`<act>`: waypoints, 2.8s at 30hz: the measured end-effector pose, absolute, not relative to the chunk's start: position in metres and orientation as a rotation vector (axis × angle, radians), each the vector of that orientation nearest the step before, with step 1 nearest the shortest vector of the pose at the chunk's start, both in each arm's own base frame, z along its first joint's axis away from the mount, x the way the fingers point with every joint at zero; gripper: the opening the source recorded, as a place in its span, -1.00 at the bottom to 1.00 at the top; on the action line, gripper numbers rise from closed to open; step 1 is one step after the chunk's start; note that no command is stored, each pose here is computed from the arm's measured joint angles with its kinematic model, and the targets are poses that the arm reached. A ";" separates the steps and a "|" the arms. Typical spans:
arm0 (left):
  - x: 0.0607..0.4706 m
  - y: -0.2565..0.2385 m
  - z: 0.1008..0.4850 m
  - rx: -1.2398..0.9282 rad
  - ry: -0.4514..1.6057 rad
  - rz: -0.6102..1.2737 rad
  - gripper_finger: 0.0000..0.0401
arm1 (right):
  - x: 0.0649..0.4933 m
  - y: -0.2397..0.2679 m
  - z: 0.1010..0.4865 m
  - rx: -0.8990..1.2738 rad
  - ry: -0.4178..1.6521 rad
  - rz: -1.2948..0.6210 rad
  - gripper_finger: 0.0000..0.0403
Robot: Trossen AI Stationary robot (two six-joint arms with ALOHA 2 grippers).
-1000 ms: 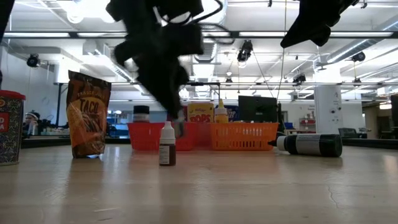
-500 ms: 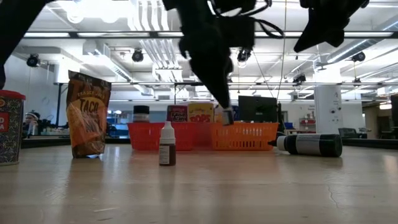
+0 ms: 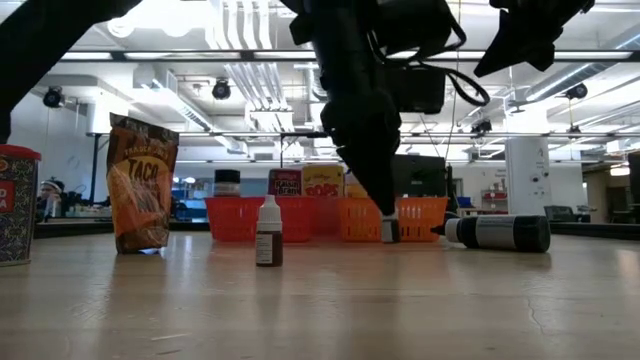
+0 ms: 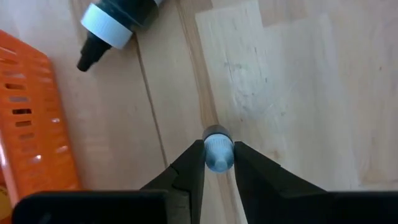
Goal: Pick & Place Kitchen Items
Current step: Move the small violet food coloring bottle to the middle right of the table, then move the small red food coloring bottle to the middle right of the table
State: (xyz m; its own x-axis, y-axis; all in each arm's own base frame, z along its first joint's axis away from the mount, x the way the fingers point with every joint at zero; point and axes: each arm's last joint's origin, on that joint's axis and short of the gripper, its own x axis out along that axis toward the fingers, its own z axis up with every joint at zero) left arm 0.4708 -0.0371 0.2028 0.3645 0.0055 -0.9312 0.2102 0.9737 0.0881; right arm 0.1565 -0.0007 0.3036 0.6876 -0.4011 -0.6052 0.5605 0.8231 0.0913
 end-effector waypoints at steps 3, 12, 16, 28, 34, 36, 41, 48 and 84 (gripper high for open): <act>0.472 -0.037 0.198 0.203 1.202 -0.132 -0.58 | 0.157 -0.001 0.303 0.278 0.608 -0.546 -0.96; 0.472 -0.038 0.196 0.199 1.204 -0.152 -0.58 | 0.158 -0.001 0.303 0.277 0.612 -0.545 -0.96; 0.473 -0.038 0.196 0.208 1.196 -0.158 -0.57 | 0.158 0.000 0.303 0.277 0.613 -0.544 -0.96; 0.468 -0.037 0.200 0.220 1.228 -0.169 -0.16 | 0.160 0.000 0.301 0.280 0.626 -0.541 -0.96; 0.454 -0.036 0.218 0.208 1.284 -0.165 -0.13 | 0.162 0.000 0.300 0.278 0.633 -0.542 -0.96; 0.447 -0.038 0.225 0.200 1.311 -0.162 -0.13 | 0.162 0.000 0.300 0.278 0.635 -0.540 -0.96; 0.429 -0.053 0.241 0.213 1.305 -0.187 -0.13 | 0.162 0.001 0.299 0.285 0.641 -0.527 -0.96; 0.385 -0.074 0.259 0.204 1.207 -0.209 -0.13 | 0.162 0.001 0.299 0.285 0.642 -0.525 -0.96; 0.305 -0.106 0.186 0.159 0.864 -0.301 -0.13 | 0.166 0.001 0.303 0.300 0.586 -0.515 -0.96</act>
